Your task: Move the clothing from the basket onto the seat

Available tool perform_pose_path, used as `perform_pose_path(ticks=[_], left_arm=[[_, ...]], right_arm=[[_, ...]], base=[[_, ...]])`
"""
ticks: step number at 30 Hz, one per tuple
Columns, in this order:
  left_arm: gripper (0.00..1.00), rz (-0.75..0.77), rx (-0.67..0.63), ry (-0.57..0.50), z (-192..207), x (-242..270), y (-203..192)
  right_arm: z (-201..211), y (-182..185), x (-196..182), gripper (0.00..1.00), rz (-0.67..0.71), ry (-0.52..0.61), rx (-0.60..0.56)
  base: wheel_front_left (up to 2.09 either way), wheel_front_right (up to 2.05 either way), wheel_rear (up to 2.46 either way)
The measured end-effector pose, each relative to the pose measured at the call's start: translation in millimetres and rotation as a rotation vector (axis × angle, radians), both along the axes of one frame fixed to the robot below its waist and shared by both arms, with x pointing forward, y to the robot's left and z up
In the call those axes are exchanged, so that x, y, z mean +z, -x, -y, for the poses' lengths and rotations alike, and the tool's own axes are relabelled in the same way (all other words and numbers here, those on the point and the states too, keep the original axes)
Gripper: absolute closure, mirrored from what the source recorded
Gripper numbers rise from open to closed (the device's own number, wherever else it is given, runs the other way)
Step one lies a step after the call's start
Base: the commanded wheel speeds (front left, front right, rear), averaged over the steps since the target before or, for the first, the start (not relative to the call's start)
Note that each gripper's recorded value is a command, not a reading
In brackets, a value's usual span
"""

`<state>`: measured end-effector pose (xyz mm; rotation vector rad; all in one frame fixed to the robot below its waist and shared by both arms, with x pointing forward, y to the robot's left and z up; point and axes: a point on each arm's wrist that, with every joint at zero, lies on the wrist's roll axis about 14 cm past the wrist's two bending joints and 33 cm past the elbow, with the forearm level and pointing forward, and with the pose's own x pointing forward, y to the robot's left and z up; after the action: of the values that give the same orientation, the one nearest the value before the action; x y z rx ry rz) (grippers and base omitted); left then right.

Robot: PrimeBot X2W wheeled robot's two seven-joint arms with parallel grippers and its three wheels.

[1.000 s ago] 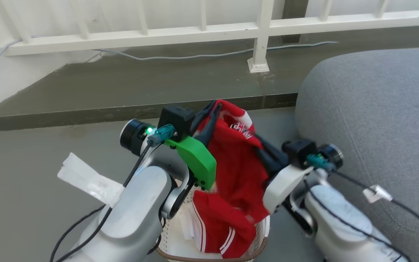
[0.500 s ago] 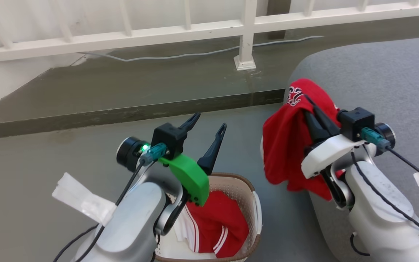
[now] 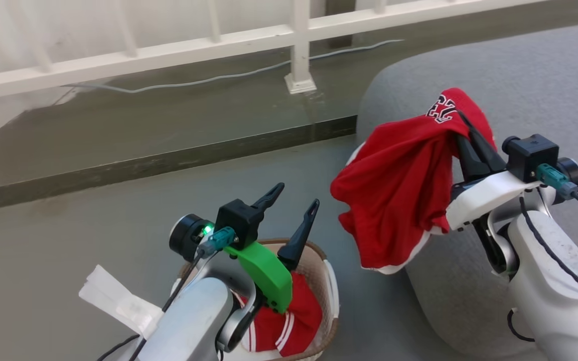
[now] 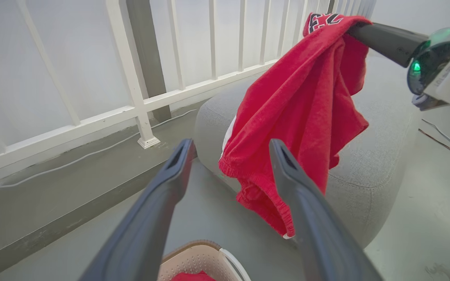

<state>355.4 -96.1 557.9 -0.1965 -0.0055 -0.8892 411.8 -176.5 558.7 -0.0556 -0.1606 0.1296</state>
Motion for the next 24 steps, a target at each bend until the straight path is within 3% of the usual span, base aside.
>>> perform_pose_path(ticks=[24], left_arm=[[0.00,-0.083,-0.299,0.071,78.6,-14.5,37.1]], right_arm=[[108.3,38.3,-1.5,1.00,-0.007,0.020,-0.292]], base=[[0.00,0.00,0.00]])
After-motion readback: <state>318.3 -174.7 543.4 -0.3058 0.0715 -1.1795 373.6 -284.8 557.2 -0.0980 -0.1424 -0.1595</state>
